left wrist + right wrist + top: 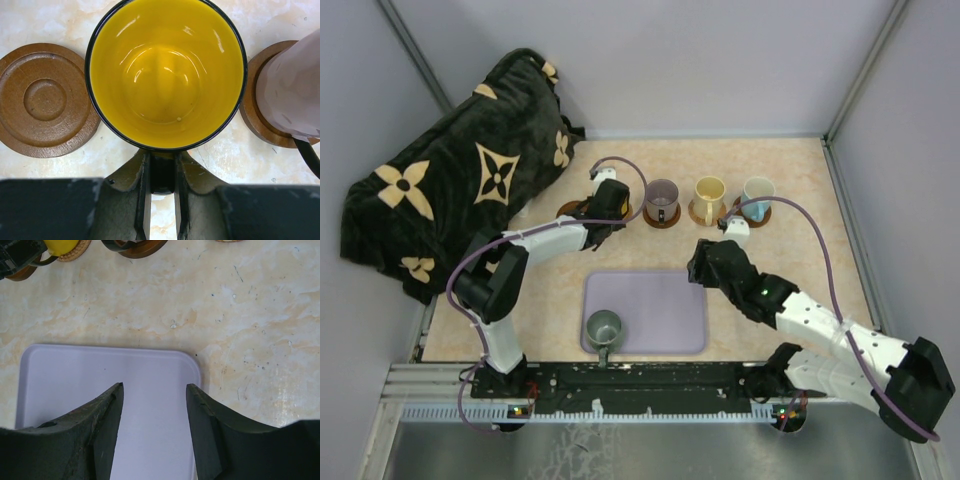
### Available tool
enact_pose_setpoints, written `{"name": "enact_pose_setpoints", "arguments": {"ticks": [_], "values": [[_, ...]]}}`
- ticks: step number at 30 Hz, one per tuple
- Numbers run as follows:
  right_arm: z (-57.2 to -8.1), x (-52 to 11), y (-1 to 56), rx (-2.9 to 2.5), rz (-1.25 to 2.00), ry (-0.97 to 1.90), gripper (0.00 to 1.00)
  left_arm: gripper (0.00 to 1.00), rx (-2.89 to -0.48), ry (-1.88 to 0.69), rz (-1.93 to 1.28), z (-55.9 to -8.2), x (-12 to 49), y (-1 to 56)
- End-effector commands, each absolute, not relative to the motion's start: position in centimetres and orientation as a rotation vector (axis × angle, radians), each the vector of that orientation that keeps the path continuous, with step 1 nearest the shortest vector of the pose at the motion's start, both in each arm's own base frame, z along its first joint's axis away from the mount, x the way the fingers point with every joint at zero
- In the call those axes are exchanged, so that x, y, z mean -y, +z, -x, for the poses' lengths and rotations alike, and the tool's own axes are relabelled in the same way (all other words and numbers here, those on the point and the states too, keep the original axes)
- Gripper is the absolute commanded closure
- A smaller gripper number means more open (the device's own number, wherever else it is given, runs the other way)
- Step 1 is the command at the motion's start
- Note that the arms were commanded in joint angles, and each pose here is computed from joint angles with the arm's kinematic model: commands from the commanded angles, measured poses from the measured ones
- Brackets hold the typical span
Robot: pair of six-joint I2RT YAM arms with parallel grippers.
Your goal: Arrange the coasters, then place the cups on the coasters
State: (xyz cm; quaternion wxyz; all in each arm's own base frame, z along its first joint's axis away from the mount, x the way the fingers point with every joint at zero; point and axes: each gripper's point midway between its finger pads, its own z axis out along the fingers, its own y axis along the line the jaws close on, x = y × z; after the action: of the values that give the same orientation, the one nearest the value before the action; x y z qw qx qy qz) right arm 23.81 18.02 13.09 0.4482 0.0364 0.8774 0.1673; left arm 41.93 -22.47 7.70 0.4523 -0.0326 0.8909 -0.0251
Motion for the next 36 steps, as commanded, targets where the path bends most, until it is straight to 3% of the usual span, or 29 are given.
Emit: {"name": "enact_pose_setpoints", "arguments": {"ticks": [1,26,32,36], "values": [[-24.4,-18.7,14.0,-2.133,-0.106,0.446,0.46,1.00,-2.096,-0.118,0.107,-43.5,23.5,10.1],[-24.5,-19.0,13.9,-2.138,-0.098,0.451,0.46,1.00,-2.129,-0.104,0.121,-43.2,23.3,8.8],[-24.4,-19.0,13.8,-2.143,-0.095,0.451,0.46,0.97,-2.136,-0.094,0.131,-43.0,23.1,8.5],[-24.3,-19.0,13.7,-2.146,-0.092,0.452,0.47,0.89,-2.140,-0.094,0.139,-42.9,23.0,8.4]]}}
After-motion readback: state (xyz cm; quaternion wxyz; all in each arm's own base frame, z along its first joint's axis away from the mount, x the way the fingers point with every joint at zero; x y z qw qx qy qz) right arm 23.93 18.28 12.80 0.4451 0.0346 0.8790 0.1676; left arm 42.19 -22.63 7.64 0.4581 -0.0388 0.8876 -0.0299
